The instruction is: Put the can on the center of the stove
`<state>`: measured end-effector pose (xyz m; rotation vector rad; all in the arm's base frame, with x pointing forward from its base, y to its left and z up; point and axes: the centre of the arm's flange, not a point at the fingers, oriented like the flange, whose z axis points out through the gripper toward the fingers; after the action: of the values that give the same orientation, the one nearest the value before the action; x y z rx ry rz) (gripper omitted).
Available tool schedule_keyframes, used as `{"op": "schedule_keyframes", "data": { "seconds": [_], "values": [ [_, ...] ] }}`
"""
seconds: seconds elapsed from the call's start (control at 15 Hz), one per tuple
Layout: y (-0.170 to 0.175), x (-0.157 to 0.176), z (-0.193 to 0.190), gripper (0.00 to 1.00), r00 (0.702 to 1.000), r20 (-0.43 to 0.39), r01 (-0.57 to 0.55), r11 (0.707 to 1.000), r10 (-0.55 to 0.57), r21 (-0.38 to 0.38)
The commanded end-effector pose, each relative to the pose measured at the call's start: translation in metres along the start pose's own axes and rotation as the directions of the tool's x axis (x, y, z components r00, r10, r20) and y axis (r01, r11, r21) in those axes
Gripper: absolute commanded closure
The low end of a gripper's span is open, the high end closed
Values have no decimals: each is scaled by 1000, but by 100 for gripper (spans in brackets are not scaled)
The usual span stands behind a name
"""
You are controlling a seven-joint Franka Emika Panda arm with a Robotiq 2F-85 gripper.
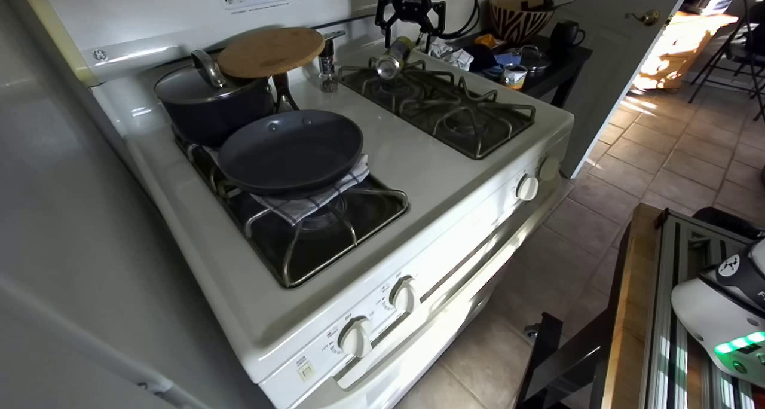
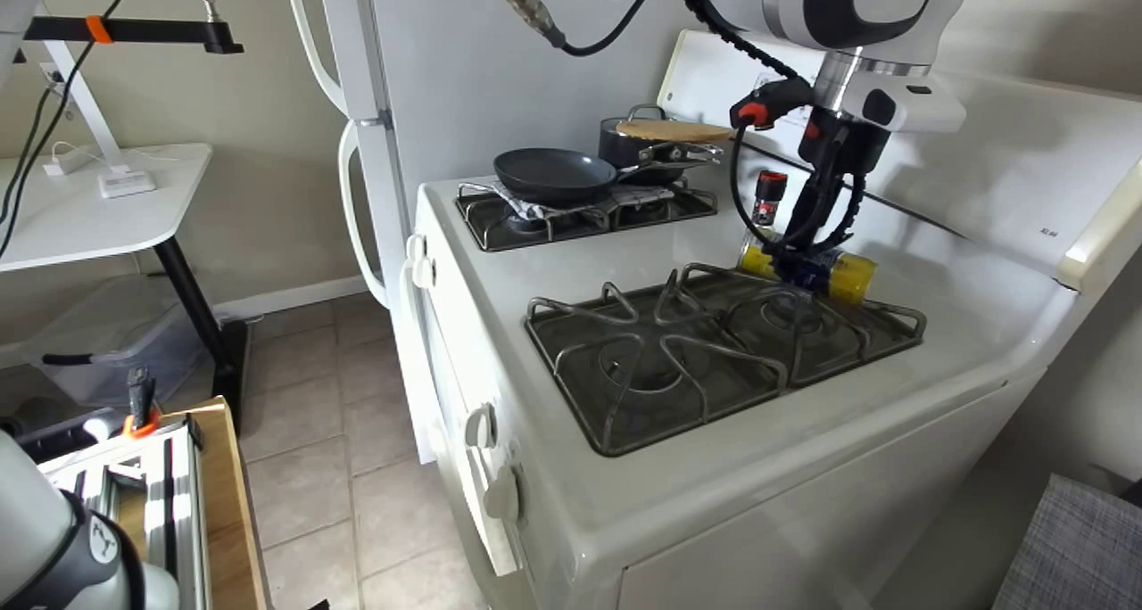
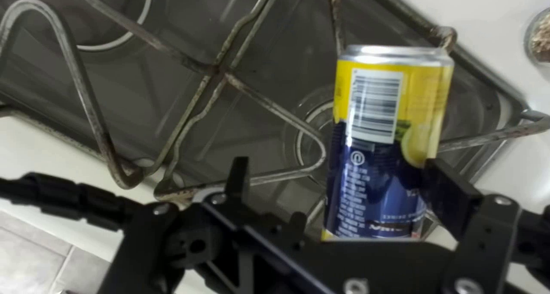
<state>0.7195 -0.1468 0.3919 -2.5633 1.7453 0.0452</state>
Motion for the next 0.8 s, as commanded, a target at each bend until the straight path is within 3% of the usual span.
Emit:
{"op": "schedule_keyframes", "data": {
  "seconds": [0.0,0.4,0.73],
  "values": [
    [-16,4,7,0,997,-74,-19,1000,17,-24],
    [-35,9,19,0,986,-163,-16,999,21,35],
    [-45,1,28,5,991,-131,11,999,-6,38]
  ]
}}
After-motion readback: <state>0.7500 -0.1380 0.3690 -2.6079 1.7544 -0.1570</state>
